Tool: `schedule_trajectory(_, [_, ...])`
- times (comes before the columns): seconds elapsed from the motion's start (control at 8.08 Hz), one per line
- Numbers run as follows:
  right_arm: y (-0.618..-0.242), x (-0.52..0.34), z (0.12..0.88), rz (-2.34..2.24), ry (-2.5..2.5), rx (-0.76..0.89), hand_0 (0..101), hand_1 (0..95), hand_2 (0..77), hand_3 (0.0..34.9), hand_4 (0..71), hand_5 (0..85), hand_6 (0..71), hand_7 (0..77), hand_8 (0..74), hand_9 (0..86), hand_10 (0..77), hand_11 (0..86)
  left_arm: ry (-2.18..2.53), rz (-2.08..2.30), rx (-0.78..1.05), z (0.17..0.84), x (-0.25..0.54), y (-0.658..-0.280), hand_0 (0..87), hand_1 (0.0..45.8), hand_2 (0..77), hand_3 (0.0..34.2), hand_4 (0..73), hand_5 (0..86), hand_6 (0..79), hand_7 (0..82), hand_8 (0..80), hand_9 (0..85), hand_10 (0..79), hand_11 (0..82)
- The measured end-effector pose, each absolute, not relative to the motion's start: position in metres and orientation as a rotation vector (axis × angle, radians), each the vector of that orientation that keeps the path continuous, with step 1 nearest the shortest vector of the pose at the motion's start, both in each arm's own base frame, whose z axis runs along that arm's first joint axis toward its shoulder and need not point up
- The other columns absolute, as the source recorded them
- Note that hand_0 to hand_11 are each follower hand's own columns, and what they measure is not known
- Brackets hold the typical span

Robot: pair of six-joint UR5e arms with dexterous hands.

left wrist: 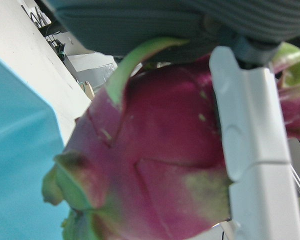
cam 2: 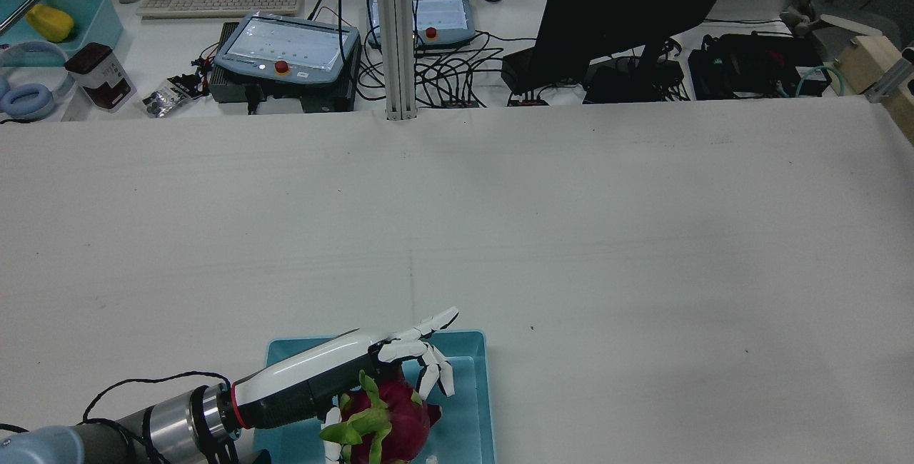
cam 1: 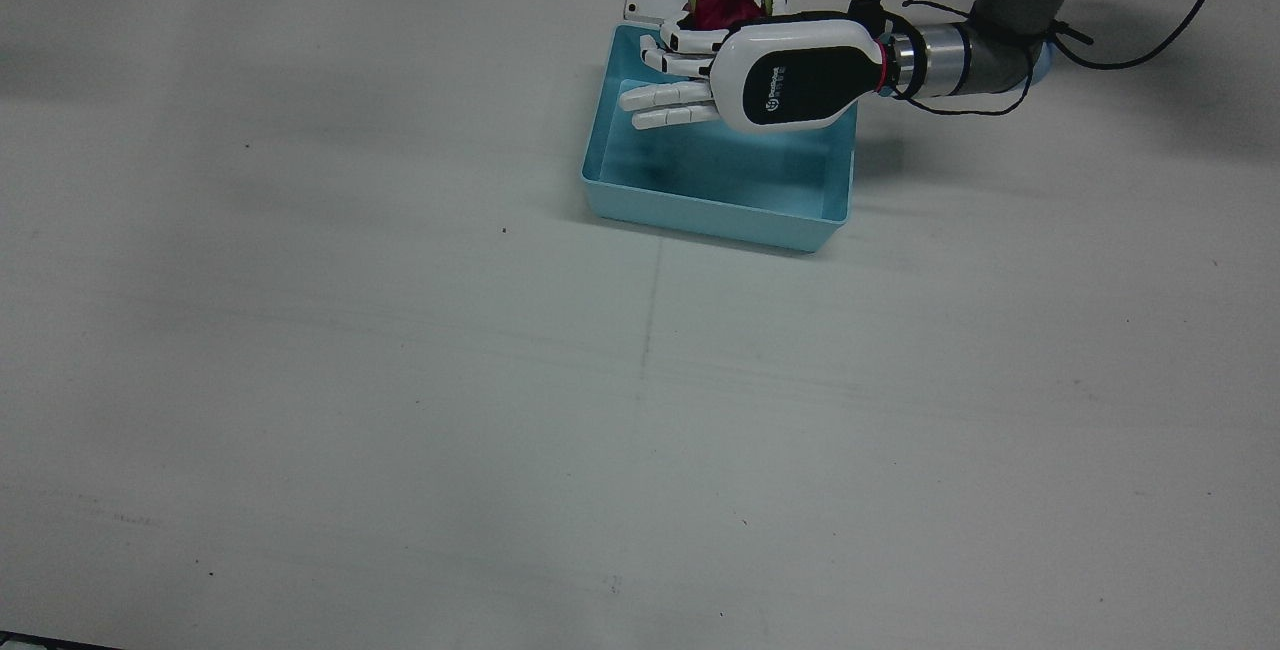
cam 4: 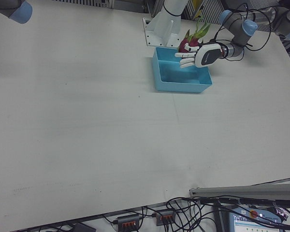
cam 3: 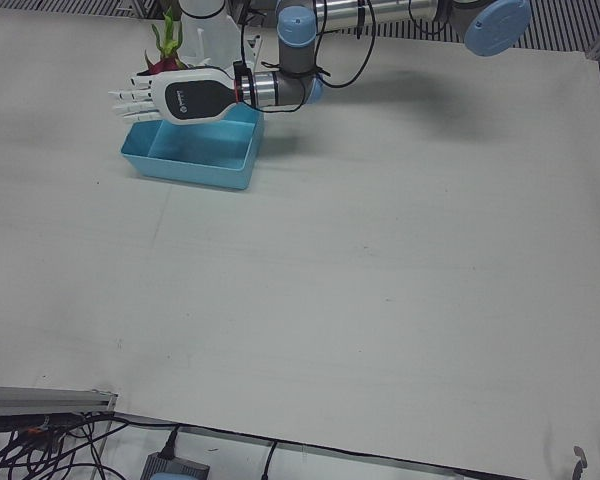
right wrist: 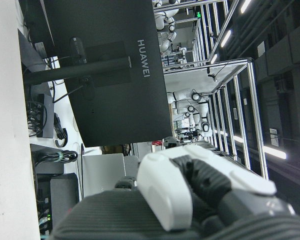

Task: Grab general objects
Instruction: 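Lower the dragon fruit into the tray and open the left hand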

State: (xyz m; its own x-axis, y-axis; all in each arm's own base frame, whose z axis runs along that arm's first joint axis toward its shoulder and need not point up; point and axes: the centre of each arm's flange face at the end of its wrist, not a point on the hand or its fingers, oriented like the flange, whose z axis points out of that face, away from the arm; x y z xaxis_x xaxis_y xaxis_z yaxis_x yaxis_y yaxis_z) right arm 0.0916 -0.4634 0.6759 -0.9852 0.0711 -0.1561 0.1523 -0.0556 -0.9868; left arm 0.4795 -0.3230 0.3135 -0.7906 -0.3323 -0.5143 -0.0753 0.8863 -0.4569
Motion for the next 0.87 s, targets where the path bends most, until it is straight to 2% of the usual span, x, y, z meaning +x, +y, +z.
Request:
schedule_trajectory(0.12, [-0.4635, 0.0916, 0.6759, -2.228, 2.119, 0.251, 0, 94.9, 77.4, 0.0, 0.0, 0.0, 0.0, 0.0, 0.0, 0.5, 0.0, 0.0, 2.445, -0.56, -0.293, 0.313, 0.4789, -0.3233, 54.0, 0.0, 0.5, 0.0, 0.0, 74.7, 8.2, 9.8, 1.1, 1.1, 1.1, 2.7])
schedule_trajectory(0.37, [-0.4635, 0.0915, 0.6758, -2.228, 2.119, 0.251, 0, 94.9, 77.4, 0.0, 0.0, 0.0, 0.0, 0.0, 0.0, 0.5, 0.0, 0.5, 2.448, -0.558, -0.295, 0.3119, 0.4778, -0.3232, 54.2, 0.0, 0.5, 0.0, 0.0, 74.7, 8.2, 9.8, 1.1, 1.1, 1.1, 2.7])
schedule_trajectory(0.62, [-0.4635, 0.0915, 0.6759, -2.228, 2.119, 0.251, 0, 94.9, 77.4, 0.0, 0.0, 0.0, 0.0, 0.0, 0.0, 0.5, 0.0, 0.0, 2.457, -0.553, -0.297, 0.3113, 0.477, -0.3232, 55.8, 0.0, 0.5, 0.0, 0.0, 74.7, 7.1, 13.1, 1.1, 1.1, 1.1, 2.7])
schedule_trajectory(0.74, [-0.4635, 0.0915, 0.6759, -2.228, 2.119, 0.252, 0, 94.9, 77.4, 0.0, 0.0, 0.0, 0.0, 0.0, 0.0, 0.5, 0.0, 0.0, 2.465, -0.55, -0.297, 0.3112, 0.4763, -0.3233, 56.0, 0.0, 0.5, 0.0, 0.0, 73.6, 3.3, 13.6, 1.1, 1.1, 0.5, 1.6])
schedule_trajectory(0.87, [-0.4635, 0.0915, 0.6759, -2.228, 2.119, 0.252, 0, 94.9, 77.4, 0.0, 0.0, 0.0, 0.0, 0.0, 0.0, 0.5, 0.0, 0.5, 2.481, -0.55, -0.295, 0.3113, 0.4749, -0.324, 54.0, 0.0, 0.5, 1.3, 4.9, 55.1, 0.5, 15.3, 1.1, 1.1, 0.5, 1.6])
